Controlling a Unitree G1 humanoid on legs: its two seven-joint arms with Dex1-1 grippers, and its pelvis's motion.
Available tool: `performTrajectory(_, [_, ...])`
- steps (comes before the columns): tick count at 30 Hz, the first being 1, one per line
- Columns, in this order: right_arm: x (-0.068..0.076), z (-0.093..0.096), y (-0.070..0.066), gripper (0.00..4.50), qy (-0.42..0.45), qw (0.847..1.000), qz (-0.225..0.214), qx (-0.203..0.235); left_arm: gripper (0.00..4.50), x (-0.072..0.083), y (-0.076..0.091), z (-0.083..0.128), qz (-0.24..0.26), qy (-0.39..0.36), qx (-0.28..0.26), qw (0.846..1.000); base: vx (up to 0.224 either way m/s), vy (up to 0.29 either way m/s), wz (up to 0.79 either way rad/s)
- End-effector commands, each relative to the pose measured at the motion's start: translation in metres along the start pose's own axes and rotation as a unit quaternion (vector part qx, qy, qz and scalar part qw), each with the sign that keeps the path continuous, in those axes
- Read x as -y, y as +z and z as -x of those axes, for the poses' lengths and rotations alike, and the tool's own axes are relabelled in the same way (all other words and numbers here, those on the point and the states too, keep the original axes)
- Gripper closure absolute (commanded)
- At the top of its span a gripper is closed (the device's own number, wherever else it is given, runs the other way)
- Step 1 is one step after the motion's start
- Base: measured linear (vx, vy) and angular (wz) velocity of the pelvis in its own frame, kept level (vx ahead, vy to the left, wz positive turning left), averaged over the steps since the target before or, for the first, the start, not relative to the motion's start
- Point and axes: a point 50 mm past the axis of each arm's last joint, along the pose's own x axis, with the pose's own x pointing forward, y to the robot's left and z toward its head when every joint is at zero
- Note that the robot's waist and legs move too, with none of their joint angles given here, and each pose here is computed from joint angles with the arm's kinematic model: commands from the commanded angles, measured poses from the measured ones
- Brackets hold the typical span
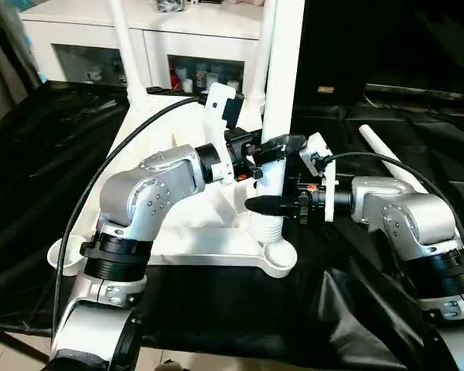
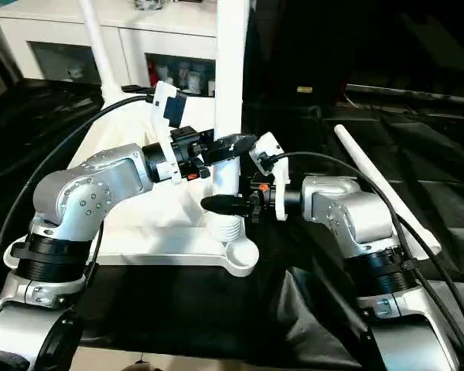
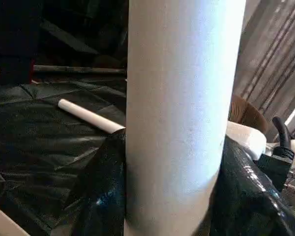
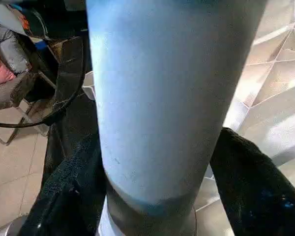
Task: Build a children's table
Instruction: Rotate table base
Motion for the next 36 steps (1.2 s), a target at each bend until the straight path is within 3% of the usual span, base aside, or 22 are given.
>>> performTrajectory(1, [0.001, 0.001, 0.0, 1.79, 0.0, 1.0, -0.005, -0.002, 2.62, 0.006, 0.004, -0.001, -0.008, -0.018, 0.004, 1.0, 0.0, 0.0, 0.0])
performTrajectory(9, [0.001, 0.001, -0.002, 2.52, 0.0, 1.0, -0.013, 0.001, 2.62, 0.004, 0.006, -0.001, -0.004, -0.015, 0.01, 1.0, 0.0, 0.0, 0.0])
performTrajectory(11, [0.001, 0.001, -0.002, 2.56, -0.002, 1.0, -0.014, 0.003, 2.06, 0.001, 0.007, -0.001, -0.009, 0.006, 0.012, 1.0, 0.0, 0.0, 0.0])
performTrajectory(16, [0.003, 0.0, -0.002, 2.59, -0.014, 1.0, -0.013, 0.016, 1.56, 0.003, 0.007, 0.0, 0.001, -0.007, 0.017, 1.0, 0.0, 0.0, 0.0])
performTrajectory(18, [0.003, -0.001, -0.001, 2.59, -0.024, 0.999, -0.016, 0.034, 1.51, 0.003, 0.011, 0.0, -0.007, -0.006, 0.043, 0.999, 0.0, 0.0, 0.0])
performTrajectory(20, [0.005, -0.002, 0.002, 2.59, -0.045, 0.996, -0.019, 0.071, 1.34, 0.003, 0.023, 0.002, -0.017, -0.014, 0.121, 0.992, 0.0, 0.0, 0.0])
performTrajectory(23, [0.009, -0.001, 0.006, 2.59, -0.08, 0.989, -0.027, 0.122, 1.32, -0.004, 0.04, 0.012, 0.022, 0.001, 0.244, 0.97, 0.0, 0.0, 0.0])
performTrajectory(25, [0.012, 0.0, 0.007, 2.59, -0.108, 0.984, -0.023, 0.14, 1.32, -0.006, 0.042, 0.017, 0.021, -0.006, 0.249, 0.968, 0.0, 0.0, 0.0])
performTrajectory(28, [0.018, 0.005, 0.006, 2.59, -0.161, 0.974, -0.017, 0.155, 1.32, -0.004, 0.036, 0.024, -0.021, -0.031, 0.212, 0.977, 0.0, 0.0, 0.0])
performTrajectory(31, [0.026, 0.015, 0.001, 2.59, -0.233, 0.962, 0.02, 0.138, 1.32, 0.001, 0.013, 0.033, -0.11, -0.072, 0.085, 0.988, 0.0, 0.0, 0.0])
performTrajectory(33, [0.029, 0.021, -0.006, 2.59, -0.27, 0.955, 0.052, 0.11, 1.32, 0.0, -0.015, 0.042, -0.182, -0.092, -0.043, 0.978, 0.0, 0.0, 0.0])
performTrajectory(34, [0.029, 0.021, -0.007, 2.59, -0.273, 0.955, 0.054, 0.107, 1.32, 0.0, -0.019, 0.043, -0.19, -0.094, -0.062, 0.975, 0.0, 0.0, 0.0])
performTrajectory(35, [0.026, 0.022, -0.014, 2.59, -0.279, 0.954, 0.057, 0.092, 1.32, -0.005, -0.048, 0.052, -0.227, -0.098, -0.165, 0.955, 0.0, 0.0, 0.0])
performTrajectory(36, [0.026, 0.022, -0.015, 2.59, -0.279, 0.954, 0.057, 0.089, 1.32, -0.006, -0.053, 0.053, -0.229, -0.1, -0.178, 0.952, 0.0, 0.0, 0.0])
